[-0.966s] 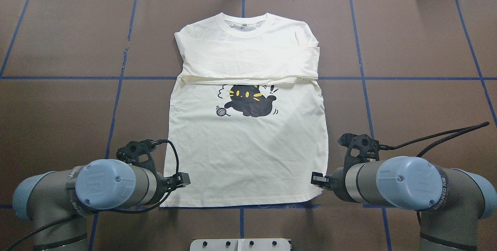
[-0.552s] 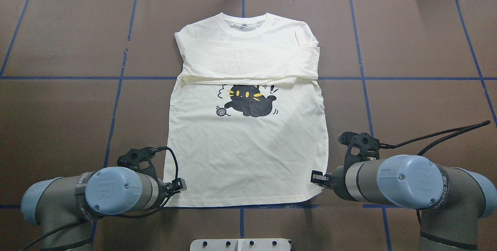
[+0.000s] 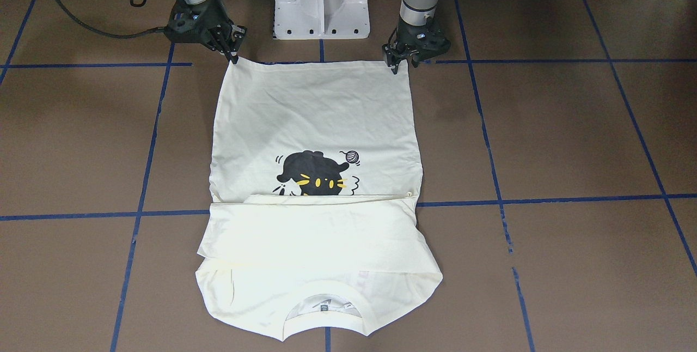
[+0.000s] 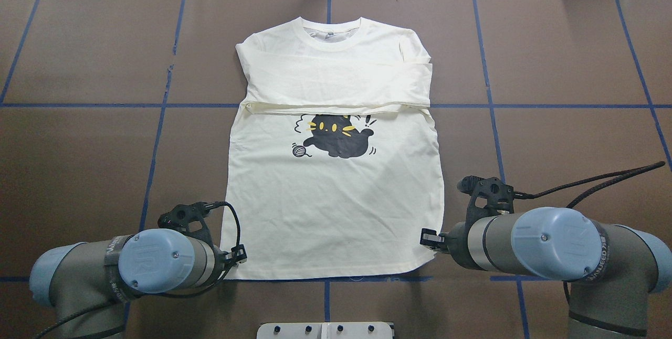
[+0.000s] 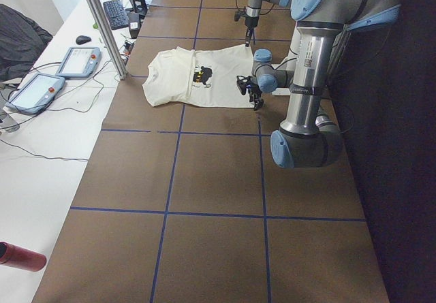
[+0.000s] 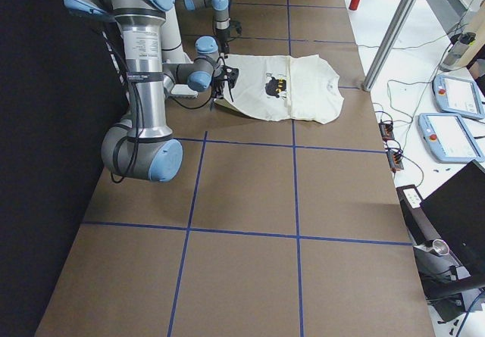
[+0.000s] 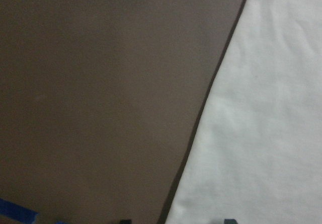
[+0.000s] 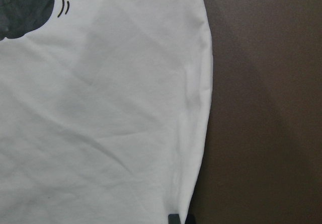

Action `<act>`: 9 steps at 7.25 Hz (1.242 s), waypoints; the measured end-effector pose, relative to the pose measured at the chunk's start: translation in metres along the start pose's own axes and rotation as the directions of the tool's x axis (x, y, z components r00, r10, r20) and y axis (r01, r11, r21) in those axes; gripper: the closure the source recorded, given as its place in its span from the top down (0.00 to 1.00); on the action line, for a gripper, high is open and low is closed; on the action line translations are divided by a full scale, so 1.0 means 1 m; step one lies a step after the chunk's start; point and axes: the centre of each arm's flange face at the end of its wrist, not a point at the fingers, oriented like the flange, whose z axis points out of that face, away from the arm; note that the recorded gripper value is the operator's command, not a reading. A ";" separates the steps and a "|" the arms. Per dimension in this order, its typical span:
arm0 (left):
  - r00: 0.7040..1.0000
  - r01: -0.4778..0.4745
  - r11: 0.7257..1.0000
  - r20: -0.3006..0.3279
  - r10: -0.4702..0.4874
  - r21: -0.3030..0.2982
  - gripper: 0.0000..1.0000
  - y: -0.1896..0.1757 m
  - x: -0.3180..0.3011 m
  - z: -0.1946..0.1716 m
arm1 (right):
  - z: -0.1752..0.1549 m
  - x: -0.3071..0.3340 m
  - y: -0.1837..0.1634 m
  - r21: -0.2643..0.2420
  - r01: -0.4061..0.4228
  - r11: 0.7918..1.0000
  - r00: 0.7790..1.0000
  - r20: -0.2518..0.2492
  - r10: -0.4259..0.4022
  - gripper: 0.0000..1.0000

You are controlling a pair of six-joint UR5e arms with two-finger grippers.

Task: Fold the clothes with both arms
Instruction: 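Grasp both hem corners with the left and right grippers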

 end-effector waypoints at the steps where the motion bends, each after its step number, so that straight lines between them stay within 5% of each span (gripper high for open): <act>1: 1.000 -0.003 1.000 0.002 0.003 -0.003 0.37 0.002 0.000 0.001 | 0.000 0.000 -0.001 0.001 -0.001 1.000 1.000 0.001 0.001 0.00; 5: 1.000 -0.009 1.000 -0.008 0.009 -0.010 0.00 0.007 0.002 -0.003 | -0.003 0.000 -0.006 0.005 -0.005 1.000 1.000 0.003 0.005 0.00; 9: 1.000 -0.013 1.000 -0.028 0.013 -0.011 0.00 0.005 0.003 -0.017 | -0.008 0.000 -0.006 0.000 -0.003 1.000 1.000 0.011 0.003 0.00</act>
